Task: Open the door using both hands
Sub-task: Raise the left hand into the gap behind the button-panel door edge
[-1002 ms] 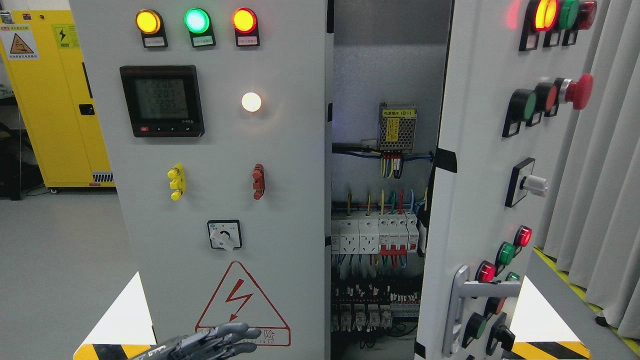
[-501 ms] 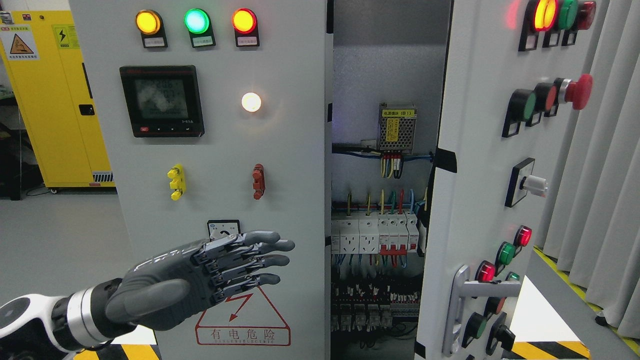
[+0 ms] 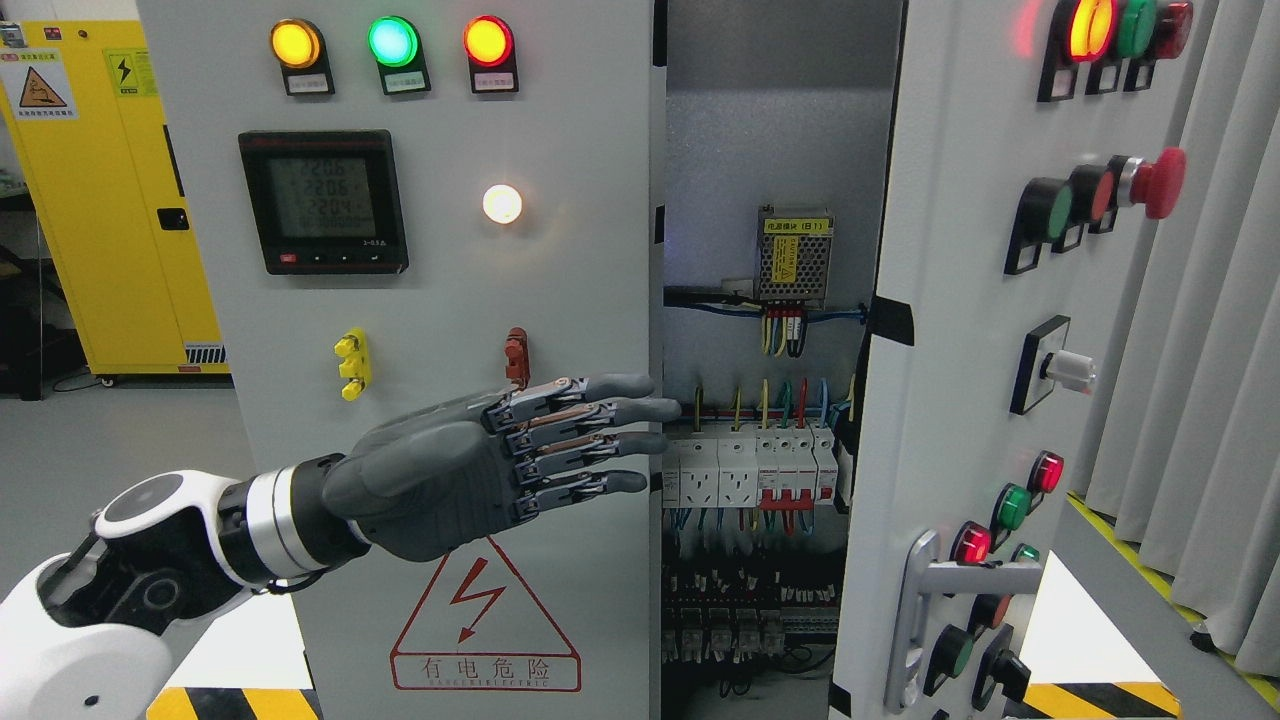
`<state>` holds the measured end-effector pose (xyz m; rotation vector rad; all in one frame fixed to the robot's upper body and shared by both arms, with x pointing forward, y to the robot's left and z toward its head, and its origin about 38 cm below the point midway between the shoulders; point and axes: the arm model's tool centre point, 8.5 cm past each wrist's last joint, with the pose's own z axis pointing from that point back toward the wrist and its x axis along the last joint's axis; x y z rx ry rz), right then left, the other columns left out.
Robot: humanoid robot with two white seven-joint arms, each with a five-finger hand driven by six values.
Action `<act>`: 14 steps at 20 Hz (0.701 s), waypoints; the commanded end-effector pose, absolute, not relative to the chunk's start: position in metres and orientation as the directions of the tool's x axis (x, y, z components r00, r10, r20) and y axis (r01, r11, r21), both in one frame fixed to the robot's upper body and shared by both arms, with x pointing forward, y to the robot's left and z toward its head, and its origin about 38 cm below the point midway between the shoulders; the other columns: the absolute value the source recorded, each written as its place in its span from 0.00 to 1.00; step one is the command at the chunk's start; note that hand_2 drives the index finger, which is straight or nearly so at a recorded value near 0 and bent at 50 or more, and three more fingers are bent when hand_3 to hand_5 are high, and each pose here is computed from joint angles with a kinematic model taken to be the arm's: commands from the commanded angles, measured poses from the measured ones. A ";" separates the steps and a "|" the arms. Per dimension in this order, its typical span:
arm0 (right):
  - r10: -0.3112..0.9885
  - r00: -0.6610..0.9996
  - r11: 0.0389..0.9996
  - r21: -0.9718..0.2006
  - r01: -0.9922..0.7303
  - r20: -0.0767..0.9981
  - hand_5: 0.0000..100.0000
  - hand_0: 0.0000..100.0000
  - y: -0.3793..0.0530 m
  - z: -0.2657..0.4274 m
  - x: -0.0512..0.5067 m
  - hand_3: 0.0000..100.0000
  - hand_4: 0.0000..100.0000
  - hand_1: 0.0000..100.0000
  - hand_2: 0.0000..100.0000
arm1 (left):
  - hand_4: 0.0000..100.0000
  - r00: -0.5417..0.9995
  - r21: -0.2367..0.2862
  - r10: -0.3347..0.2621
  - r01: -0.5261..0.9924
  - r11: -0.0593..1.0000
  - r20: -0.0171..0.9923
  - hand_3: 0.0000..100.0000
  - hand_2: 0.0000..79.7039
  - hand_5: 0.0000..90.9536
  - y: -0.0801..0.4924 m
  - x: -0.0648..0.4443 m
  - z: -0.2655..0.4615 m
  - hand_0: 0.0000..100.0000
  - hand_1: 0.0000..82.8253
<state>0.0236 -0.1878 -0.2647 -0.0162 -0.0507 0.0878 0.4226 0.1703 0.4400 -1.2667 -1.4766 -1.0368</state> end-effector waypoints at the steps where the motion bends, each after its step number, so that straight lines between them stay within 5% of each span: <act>1: 0.087 0.995 0.996 -0.017 -0.087 0.041 0.00 0.00 -0.188 -0.265 0.018 0.00 0.00 0.50 0.04 | 0.00 0.060 -0.061 0.281 0.998 -0.005 0.958 0.00 0.00 0.00 0.086 0.448 0.442 0.12 0.67; 14: 0.087 0.995 0.996 -0.017 -0.087 0.041 0.00 0.00 -0.188 -0.265 0.018 0.00 0.00 0.50 0.04 | 0.00 0.061 -0.047 0.267 0.997 -0.059 0.962 0.00 0.00 0.00 0.032 0.447 0.454 0.12 0.67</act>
